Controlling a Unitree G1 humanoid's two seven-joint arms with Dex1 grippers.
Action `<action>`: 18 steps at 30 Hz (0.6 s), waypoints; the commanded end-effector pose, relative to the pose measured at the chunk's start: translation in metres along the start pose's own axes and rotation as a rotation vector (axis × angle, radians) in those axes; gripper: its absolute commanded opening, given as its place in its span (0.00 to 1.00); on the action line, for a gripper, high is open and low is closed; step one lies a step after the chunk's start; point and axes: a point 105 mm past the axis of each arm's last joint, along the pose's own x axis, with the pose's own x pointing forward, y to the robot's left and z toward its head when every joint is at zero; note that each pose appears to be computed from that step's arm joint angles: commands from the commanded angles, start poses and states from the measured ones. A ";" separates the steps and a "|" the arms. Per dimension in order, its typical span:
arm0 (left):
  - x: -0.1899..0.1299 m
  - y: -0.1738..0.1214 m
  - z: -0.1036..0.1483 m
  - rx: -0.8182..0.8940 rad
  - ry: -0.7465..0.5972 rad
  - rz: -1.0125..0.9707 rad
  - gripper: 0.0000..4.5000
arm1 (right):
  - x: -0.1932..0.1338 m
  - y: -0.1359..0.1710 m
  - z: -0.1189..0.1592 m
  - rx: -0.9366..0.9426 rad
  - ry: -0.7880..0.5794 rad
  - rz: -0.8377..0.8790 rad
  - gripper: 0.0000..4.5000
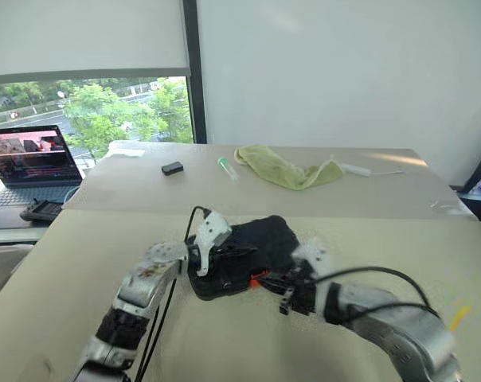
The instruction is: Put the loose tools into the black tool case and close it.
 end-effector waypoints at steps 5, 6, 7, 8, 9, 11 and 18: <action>-0.073 -0.010 0.020 -0.013 -0.044 0.107 0.65 | -0.074 -0.005 -0.001 -0.095 -0.020 -0.120 0.77; -0.079 -0.011 0.018 -0.020 -0.032 0.118 0.73 | -0.080 -0.006 -0.002 -0.099 -0.015 -0.127 0.86; -0.083 -0.013 0.016 -0.025 -0.024 0.123 0.80 | -0.084 -0.006 -0.003 -0.102 -0.012 -0.130 0.92; -0.096 -0.012 0.008 -0.025 0.014 0.161 0.88 | -0.095 -0.006 -0.005 -0.100 -0.010 -0.133 1.00; -0.108 -0.012 0.001 -0.021 0.050 0.194 0.94 | -0.105 -0.005 -0.007 -0.111 0.001 -0.136 1.00; -0.123 -0.013 -0.007 -0.005 0.102 0.227 0.98 | -0.117 -0.002 -0.011 -0.121 0.027 -0.126 1.00; -0.173 -0.019 -0.034 -0.041 0.215 0.306 0.98 | -0.162 -0.005 -0.023 -0.225 0.124 -0.191 1.00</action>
